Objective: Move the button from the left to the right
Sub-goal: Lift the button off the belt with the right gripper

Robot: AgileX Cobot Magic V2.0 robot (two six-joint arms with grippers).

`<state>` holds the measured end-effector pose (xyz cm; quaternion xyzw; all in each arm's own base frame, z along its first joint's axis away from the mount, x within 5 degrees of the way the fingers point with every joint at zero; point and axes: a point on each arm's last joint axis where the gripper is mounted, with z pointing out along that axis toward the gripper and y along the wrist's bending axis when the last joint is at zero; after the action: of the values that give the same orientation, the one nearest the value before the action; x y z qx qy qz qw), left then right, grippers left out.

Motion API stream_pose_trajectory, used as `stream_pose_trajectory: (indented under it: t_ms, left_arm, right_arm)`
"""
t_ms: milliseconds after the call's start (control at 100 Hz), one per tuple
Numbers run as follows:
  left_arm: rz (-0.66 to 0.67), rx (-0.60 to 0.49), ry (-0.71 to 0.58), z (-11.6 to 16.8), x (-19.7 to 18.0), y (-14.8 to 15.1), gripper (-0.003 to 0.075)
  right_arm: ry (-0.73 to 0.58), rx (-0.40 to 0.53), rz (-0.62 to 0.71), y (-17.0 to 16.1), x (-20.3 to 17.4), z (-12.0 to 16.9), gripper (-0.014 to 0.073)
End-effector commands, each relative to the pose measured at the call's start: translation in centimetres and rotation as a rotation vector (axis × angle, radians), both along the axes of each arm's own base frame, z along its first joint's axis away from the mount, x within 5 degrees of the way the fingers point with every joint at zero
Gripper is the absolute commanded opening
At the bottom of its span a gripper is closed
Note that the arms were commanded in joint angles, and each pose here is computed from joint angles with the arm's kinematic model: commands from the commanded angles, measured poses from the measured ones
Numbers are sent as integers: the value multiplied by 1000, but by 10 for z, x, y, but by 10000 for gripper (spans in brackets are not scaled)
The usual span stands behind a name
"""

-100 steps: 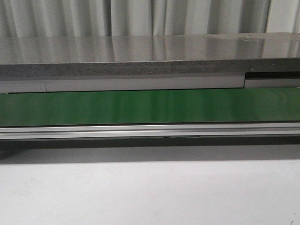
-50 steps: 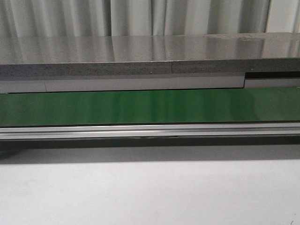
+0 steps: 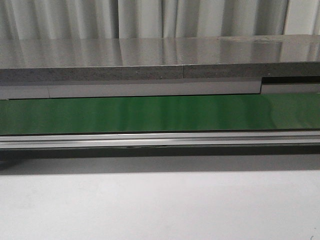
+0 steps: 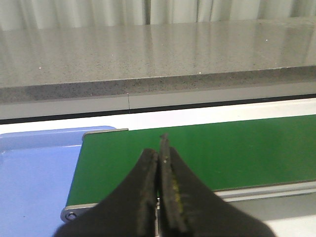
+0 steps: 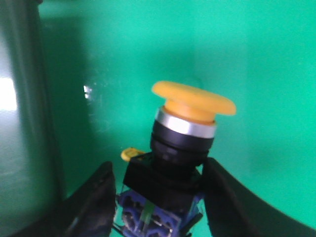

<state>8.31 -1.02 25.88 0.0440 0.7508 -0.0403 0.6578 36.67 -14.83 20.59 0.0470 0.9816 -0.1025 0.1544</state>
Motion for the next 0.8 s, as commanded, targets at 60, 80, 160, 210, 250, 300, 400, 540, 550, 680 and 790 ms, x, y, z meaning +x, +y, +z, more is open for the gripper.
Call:
stream_pose_trajectory:
  t_ms: [60, 80, 160, 210, 250, 300, 400, 540, 550, 680, 790]
  left_arm:
    - [13, -23, -99, 17, 1, 1, -20]
    - [13, -23, -99, 17, 1, 1, -20]
    - [13, -23, -99, 17, 1, 1, -20]
    - [13, -23, -99, 17, 1, 1, -20]
    - [13, -23, -99, 17, 1, 1, -20]
    - [13, -23, -99, 17, 1, 1, -20]
    - [13, -23, -99, 17, 1, 1, -20]
    - [13, -23, -99, 17, 1, 1, -20]
    - [13, -23, -99, 17, 1, 1, -20]
    - [13, -23, -99, 17, 1, 1, -20]
    - [13, -23, -99, 17, 1, 1, -20]
  right_arm:
    - [-89, -47, 23, -2, 5, 25, 123]
    - [-86, -46, 23, -2, 5, 24, 123]
    - [-81, -44, 23, -2, 5, 21, 125]
    - [-77, -42, 23, -2, 6, 20, 137]
    - [-77, -41, 22, -2, 6, 20, 162]
    - [-77, -38, 21, -2, 6, 20, 206]
    - [-78, -35, 20, -2, 6, 20, 323]
    - [-79, -34, 19, -2, 6, 20, 428]
    - [-79, -34, 19, -2, 6, 20, 429]
    - [-78, -35, 20, -2, 6, 20, 430]
    - [-67, -45, 24, -3, 5, 20, 430]
